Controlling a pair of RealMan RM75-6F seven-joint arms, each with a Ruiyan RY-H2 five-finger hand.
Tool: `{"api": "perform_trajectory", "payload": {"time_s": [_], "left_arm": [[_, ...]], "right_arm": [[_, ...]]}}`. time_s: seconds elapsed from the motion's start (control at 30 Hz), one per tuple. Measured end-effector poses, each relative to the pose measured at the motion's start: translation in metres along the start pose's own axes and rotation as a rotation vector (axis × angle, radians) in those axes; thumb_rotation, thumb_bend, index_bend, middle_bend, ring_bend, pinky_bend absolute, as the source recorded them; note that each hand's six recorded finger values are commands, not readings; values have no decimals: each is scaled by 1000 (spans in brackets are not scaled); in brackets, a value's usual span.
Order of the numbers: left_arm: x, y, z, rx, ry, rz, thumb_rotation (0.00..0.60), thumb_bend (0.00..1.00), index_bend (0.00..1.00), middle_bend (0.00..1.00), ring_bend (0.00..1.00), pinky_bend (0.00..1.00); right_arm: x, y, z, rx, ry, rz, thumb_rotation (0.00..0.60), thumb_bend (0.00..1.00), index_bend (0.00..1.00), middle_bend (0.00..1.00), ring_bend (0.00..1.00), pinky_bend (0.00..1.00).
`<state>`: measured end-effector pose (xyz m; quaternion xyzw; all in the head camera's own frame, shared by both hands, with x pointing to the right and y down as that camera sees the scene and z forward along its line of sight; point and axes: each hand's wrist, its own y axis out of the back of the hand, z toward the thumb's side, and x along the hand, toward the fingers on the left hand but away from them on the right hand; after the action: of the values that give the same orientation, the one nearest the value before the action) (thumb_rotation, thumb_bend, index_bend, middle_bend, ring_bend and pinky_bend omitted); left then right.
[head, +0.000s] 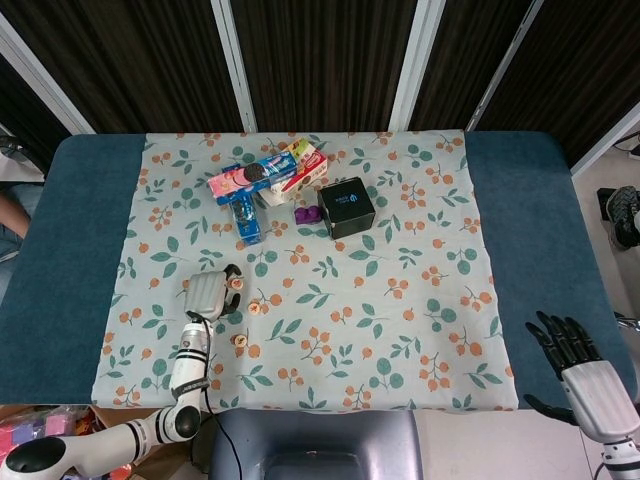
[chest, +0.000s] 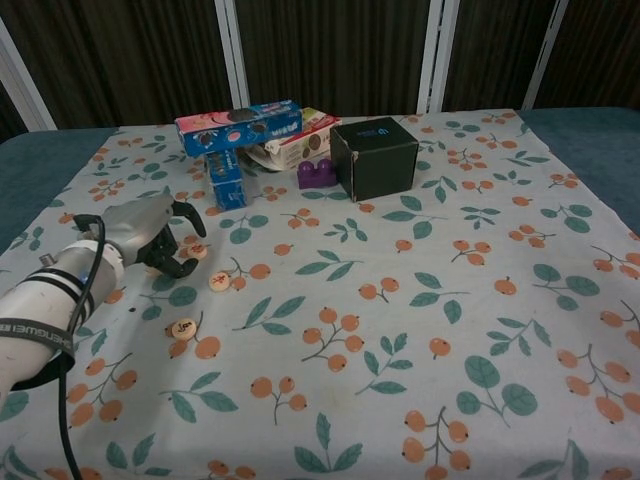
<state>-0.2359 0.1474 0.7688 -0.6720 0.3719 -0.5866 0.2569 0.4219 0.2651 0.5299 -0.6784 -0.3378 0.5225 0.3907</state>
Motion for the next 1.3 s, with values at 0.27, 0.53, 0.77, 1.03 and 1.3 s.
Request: {"api": "perform_trajectory", "payload": {"time_s": [0.27,0.53,0.77,1.03,1.3], "left_arm": [[5,-4,-6,38,25,13,600,421,406,1000,1000,1000],[6,-7,-6,39,24,11,600,423,414,1000,1000,1000],[7,-8,-1,36,15,14,600,422,421,1000,1000,1000],[8,-10,-2,42,21,13,600,423,473,1000,1000,1000],[9,-8,-2,41,17,22,600,422,513,1000,1000,1000]], "right_arm": [[1,2,-1,-4,-1,-4,600,143,0,0,0,0],[1,2,-1,-3,-3,-4,600,142,0,0,0,0],[0,2,-1,-5,-3,-5,600,142,0,0,0,0],[1,3,-2,-6,-4,-7,600,142,0,0,0,0],[1,3,-2,-6,-4,-9,600,142,0,0,0,0]]}}
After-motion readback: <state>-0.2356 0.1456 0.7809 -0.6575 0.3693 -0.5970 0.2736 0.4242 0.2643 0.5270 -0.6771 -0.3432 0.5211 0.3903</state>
